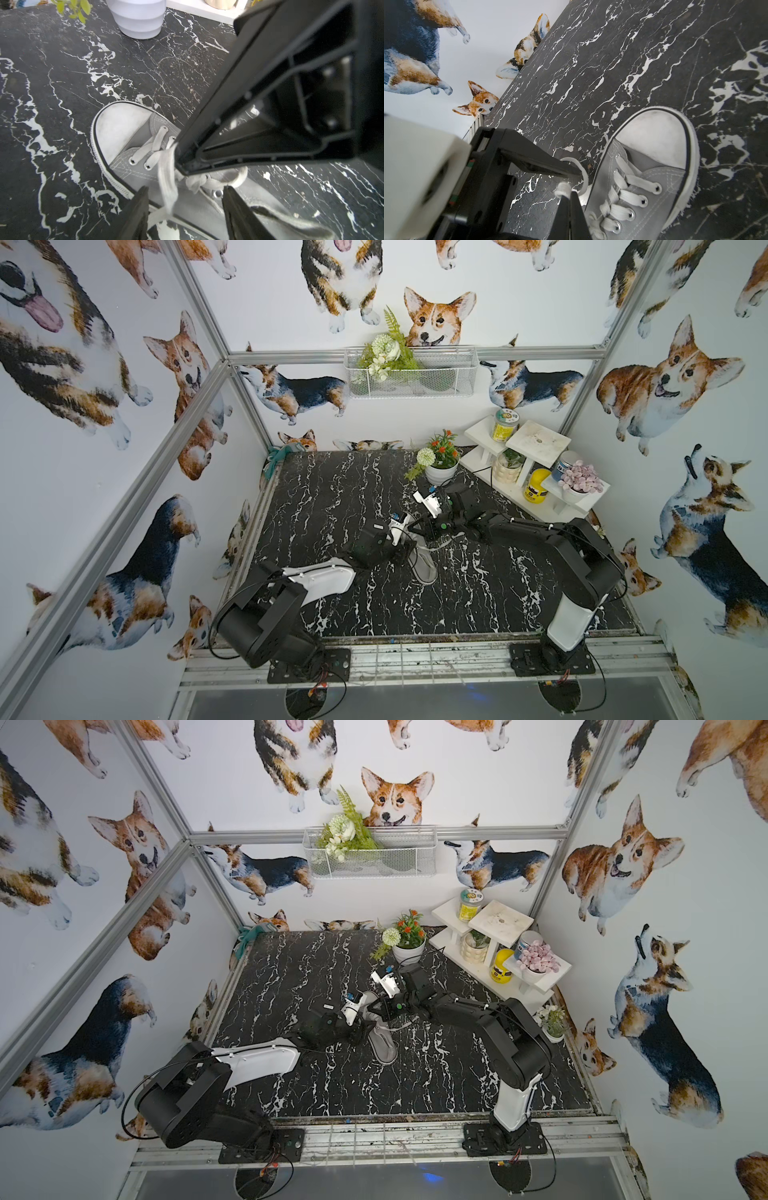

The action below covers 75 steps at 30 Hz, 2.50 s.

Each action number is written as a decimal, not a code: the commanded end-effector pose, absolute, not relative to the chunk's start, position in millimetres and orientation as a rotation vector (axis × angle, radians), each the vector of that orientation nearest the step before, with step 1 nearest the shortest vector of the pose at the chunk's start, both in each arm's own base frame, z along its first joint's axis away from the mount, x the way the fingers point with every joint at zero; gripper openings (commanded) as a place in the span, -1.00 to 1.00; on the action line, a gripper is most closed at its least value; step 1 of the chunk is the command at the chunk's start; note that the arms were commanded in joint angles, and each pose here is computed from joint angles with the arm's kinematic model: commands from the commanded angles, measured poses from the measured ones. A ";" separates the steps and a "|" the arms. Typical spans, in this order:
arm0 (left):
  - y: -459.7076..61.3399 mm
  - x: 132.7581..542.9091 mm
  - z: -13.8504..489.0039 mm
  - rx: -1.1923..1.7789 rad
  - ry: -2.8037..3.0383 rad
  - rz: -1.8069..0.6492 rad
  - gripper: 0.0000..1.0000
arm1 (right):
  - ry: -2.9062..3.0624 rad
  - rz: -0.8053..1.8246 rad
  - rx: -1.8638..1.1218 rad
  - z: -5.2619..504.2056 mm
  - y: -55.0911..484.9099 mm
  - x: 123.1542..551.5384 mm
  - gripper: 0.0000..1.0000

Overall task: Tie the shoes
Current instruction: Wrap the shoelace around the shoelace.

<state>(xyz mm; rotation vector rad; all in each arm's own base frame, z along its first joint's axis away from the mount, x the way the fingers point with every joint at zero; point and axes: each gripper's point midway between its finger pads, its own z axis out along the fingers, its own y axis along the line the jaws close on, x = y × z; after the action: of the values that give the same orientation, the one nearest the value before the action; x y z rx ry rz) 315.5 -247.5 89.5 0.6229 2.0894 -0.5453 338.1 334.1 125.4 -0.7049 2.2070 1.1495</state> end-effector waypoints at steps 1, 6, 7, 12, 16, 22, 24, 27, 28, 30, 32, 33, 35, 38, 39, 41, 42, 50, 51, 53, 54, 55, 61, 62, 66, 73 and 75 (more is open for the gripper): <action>-243.2 326.5 96.1 0.549 2.069 -0.488 0.24 | 2.224 1.151 -0.681 125.8 334.9 338.9 -0.97; -250.4 327.3 91.8 0.547 2.082 -0.493 0.08 | 2.228 1.152 -0.676 125.8 336.0 339.2 -0.98; -252.0 327.5 91.3 0.547 2.083 -0.495 0.01 | 2.224 1.150 -0.674 127.2 335.9 339.9 -0.98; -254.8 328.9 92.4 0.523 2.077 -0.516 -0.33 | 2.227 1.146 -0.674 126.7 335.7 340.2 -0.98; -255.9 328.1 92.0 0.524 2.080 -0.525 -0.46 | 2.228 1.143 -0.677 126.8 335.7 339.9 -0.98; -259.3 327.6 87.6 0.528 2.090 -0.546 -0.58 | 2.236 1.146 -0.671 124.4 335.3 339.9 -0.98; -259.9 327.2 87.0 0.527 2.090 -0.554 -0.65 | 2.237 1.146 -0.671 124.7 335.0 339.4 -0.98; -262.1 327.5 87.6 0.532 2.087 -0.564 -0.75 | 2.239 1.145 -0.671 124.4 334.9 339.0 -0.98; -262.7 327.5 88.0 0.532 2.085 -0.569 -0.81 | 2.240 1.144 -0.670 124.0 334.4 339.1 -0.98; -263.7 327.1 87.6 0.533 2.087 -0.577 -0.93 | 2.241 1.144 -0.670 124.5 334.2 338.6 -0.98; -263.8 327.0 86.3 0.532 2.091 -0.581 -1.00 | 2.243 1.140 -0.672 123.5 334.0 338.2 -0.97; -263.6 326.9 85.9 0.530 2.093 -0.580 -1.00 | 2.243 1.143 -0.673 123.7 334.3 337.7 -0.97; -262.9 326.0 85.1 0.528 2.096 -0.587 -1.00 | 2.243 1.142 -0.674 124.4 333.5 337.2 -0.94; -261.8 325.3 84.6 0.526 2.099 -0.612 -1.00 | 2.245 1.133 -0.670 126.1 330.8 337.2 -0.80; -260.9 325.0 84.5 0.525 2.098 -0.619 -1.00 | 2.248 1.131 -0.664 126.4 328.5 337.4 -0.71; -261.4 323.4 84.5 0.531 2.098 -0.639 -1.00 | 2.253 1.125 -0.656 128.4 323.8 336.5 -0.54; -262.4 323.4 85.8 0.534 2.093 -0.651 -1.00 | 2.260 1.121 -0.650 128.2 320.6 335.7 -0.46; -261.0 323.6 85.1 0.562 2.091 -0.688 -1.00 | 2.326 1.054 -0.552 122.2 277.5 326.8 -0.08; -261.6 323.1 85.5 0.573 2.090 -0.697 -1.00 | 2.340 1.037 -0.509 120.4 266.4 328.0 -0.06; -261.6 323.2 86.9 0.593 2.086 -0.715 -1.00 | 2.368 0.968 -0.388 116.2 240.3 336.2 -0.02; -261.3 322.9 86.8 0.607 2.085 -0.728 -1.00 | 2.389 0.894 -0.302 112.2 223.4 343.4 0.00; -261.9 322.5 86.7 0.619 2.084 -0.739 -1.00 | 2.404 0.810 -0.226 108.2 208.4 350.4 0.02; -262.7 323.5 84.1 0.676 2.086 -0.751 -1.00 | 2.433 0.466 0.050 83.1 158.0 378.2 0.16; -263.4 324.3 84.3 0.683 2.085 -0.749 -1.00 | 2.436 0.444 0.070 79.3 155.9 382.9 0.17; -267.9 326.7 83.5 0.708 2.085 -0.760 -1.00 | 2.460 0.375 0.124 65.1 150.0 393.2 0.18; -271.0 326.5 80.8 0.721 2.086 -0.775 -1.00 | 2.494 0.266 0.155 45.8 141.9 395.0 0.14; -271.3 326.0 81.3 0.721 2.085 -0.779 -1.00 | 2.508 0.247 0.152 39.8 141.8 393.5 0.11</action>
<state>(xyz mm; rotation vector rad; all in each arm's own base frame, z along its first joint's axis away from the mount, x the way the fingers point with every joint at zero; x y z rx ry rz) 327.5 -268.3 79.0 0.6964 2.1009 -0.7636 392.3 148.6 44.2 0.1256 2.5041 0.3143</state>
